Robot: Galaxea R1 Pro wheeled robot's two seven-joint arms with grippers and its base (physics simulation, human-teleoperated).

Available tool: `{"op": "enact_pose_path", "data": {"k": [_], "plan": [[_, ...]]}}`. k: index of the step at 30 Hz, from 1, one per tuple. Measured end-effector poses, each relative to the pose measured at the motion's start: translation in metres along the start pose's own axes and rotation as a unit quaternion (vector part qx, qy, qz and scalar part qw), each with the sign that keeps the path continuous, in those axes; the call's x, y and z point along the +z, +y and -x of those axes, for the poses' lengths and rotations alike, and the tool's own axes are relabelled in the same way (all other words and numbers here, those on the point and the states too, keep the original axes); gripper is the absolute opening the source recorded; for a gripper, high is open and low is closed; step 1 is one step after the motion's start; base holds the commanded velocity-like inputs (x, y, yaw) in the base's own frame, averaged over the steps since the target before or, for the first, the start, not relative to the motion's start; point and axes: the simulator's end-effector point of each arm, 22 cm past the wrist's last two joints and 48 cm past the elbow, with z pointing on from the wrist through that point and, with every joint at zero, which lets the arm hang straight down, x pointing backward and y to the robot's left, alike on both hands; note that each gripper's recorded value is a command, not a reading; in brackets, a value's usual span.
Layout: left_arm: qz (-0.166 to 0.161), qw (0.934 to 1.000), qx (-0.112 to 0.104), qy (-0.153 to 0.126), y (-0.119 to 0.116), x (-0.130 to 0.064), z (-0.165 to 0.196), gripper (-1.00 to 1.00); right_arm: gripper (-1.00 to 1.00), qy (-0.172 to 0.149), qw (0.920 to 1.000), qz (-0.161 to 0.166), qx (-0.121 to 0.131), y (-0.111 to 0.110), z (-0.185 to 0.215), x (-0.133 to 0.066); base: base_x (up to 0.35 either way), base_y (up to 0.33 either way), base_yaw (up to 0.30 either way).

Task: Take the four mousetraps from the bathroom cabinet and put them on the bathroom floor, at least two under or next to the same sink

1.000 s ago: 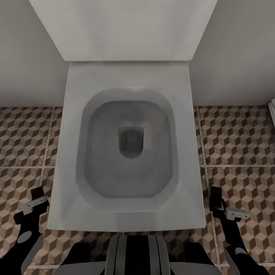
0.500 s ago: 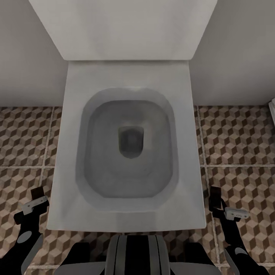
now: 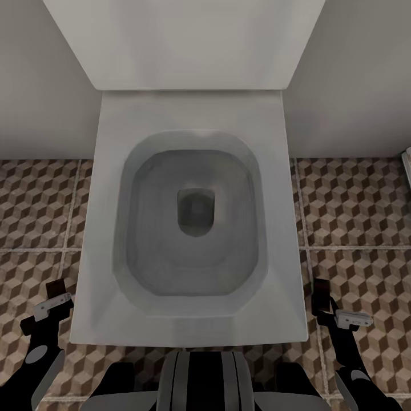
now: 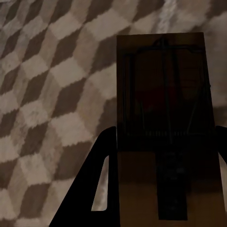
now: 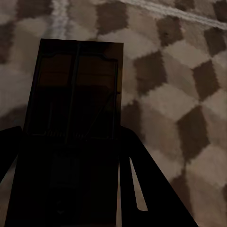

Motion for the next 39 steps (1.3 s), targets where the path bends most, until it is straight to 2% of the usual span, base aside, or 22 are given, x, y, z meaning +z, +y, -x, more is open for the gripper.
{"op": "enact_pose_path", "data": {"k": [3,8,15,19,23,29,30,33,39], "plan": [[-0.013,0.9999,0.001,-0.001,-0.014,-0.010,-0.005,-1.00,-1.00,-0.014,0.9999,0.003,0.009,0.011,0.008,0.000,0.000,0.000,0.000],[-0.020,0.9997,-0.008,0.006,-0.023,-0.023,-0.014,-1.00,-1.00,-0.037,0.9990,0.008,0.023,0.028,0.023,0.002,0.000,0.000,0.000],[-0.028,0.9993,-0.021,0.017,-0.035,-0.042,-0.027,-1.00,-1.00,-0.023,0.9988,0.014,0.041,0.051,0.013,-0.007,0.000,0.000,0.000],[-0.023,0.9989,-0.034,0.021,-0.039,-0.046,-0.030,-1.00,-1.00,-0.020,0.9983,0.016,0.051,0.063,0.012,-0.010,0.000,0.000,0.000],[-0.014,0.9989,-0.040,0.022,-0.032,-0.044,-0.029,-1.00,-1.00,-0.018,0.9978,0.017,0.062,0.074,0.012,-0.013,0.000,0.000,0.000],[-0.003,0.9989,-0.044,0.019,-0.018,-0.039,-0.026,-1.00,-1.00,-0.018,0.9979,0.012,0.061,0.070,0.012,-0.012,0.000,0.000,0.000],[0.008,0.9981,-0.059,0.014,0.005,-0.030,-0.021,-1.00,-1.00,-0.018,0.9979,0.012,0.061,0.069,0.012,-0.012,0.000,0.000,0.000],[0.008,0.9974,-0.072,0.009,0.023,-0.023,-0.016,-1.00,-1.00,-0.018,0.9980,0.011,0.060,0.068,0.011,-0.012,0.000,0.000,0.000],[0.006,0.9972,-0.074,0.007,0.026,-0.021,-0.015,-1.00,-1.00,-0.018,0.9981,0.008,0.059,0.065,0.011,-0.011,0.000,0.000,0.000]]}}
